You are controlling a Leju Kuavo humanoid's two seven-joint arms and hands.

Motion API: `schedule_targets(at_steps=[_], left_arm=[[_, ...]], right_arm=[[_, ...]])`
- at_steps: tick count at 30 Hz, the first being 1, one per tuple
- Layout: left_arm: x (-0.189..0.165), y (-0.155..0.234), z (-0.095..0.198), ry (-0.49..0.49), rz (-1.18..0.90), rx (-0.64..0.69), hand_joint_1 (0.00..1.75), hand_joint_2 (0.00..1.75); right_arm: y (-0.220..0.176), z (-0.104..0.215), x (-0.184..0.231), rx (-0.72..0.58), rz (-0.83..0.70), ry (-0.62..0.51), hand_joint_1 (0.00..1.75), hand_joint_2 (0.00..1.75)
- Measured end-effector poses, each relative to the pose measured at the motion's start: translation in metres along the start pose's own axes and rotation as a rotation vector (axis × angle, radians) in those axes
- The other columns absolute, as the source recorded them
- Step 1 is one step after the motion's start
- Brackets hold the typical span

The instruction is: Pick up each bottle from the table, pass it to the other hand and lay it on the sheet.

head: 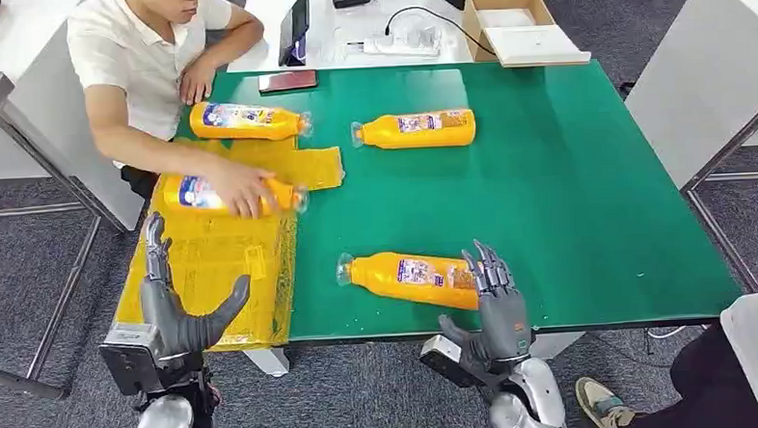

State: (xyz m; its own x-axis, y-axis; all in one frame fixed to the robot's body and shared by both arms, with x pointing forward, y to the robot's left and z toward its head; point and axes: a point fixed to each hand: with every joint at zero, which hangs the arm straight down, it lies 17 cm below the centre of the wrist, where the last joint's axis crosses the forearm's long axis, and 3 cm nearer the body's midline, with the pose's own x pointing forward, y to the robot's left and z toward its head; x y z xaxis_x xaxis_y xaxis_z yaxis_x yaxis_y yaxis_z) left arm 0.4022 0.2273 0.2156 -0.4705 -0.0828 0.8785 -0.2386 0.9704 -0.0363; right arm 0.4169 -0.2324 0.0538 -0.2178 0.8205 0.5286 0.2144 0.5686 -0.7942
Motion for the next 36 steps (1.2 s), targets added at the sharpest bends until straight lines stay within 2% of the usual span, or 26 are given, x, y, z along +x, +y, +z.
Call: schedule_targets(at_steps=[4,9,14,17,23,28,36], left_arm=[[-0.005,-0.002,0.001,0.021,-0.006,0.000,0.00,1.75],[-0.018,-0.011,0.005,0.077,-0.004,-0.026,0.00,1.75],[-0.027,-0.018,0.009,0.118,-0.008,-0.052,0.00,1.75],[-0.031,-0.021,0.011,0.137,-0.016,-0.064,0.00,1.75],[-0.036,-0.030,0.009,0.159,-0.009,-0.094,0.00,1.75],[-0.048,-0.046,0.012,0.231,0.047,-0.150,0.00,1.75],[-0.055,-0.059,0.018,0.277,0.087,-0.195,0.00,1.75]], right_arm=[[-0.001,-0.007,-0.001,0.008,0.049,-0.011,0.00,1.75],[-0.007,-0.032,-0.011,0.005,0.120,0.058,0.00,1.75],[-0.005,-0.041,-0.019,0.033,0.186,0.091,0.00,1.75],[0.006,-0.045,-0.031,0.113,0.197,0.139,0.00,1.75],[0.029,-0.053,-0.033,0.232,0.168,0.156,0.00,1.75],[0.058,-0.051,-0.038,0.374,0.162,0.200,0.00,1.75],[0.071,-0.059,-0.034,0.450,0.179,0.187,0.00,1.75]])
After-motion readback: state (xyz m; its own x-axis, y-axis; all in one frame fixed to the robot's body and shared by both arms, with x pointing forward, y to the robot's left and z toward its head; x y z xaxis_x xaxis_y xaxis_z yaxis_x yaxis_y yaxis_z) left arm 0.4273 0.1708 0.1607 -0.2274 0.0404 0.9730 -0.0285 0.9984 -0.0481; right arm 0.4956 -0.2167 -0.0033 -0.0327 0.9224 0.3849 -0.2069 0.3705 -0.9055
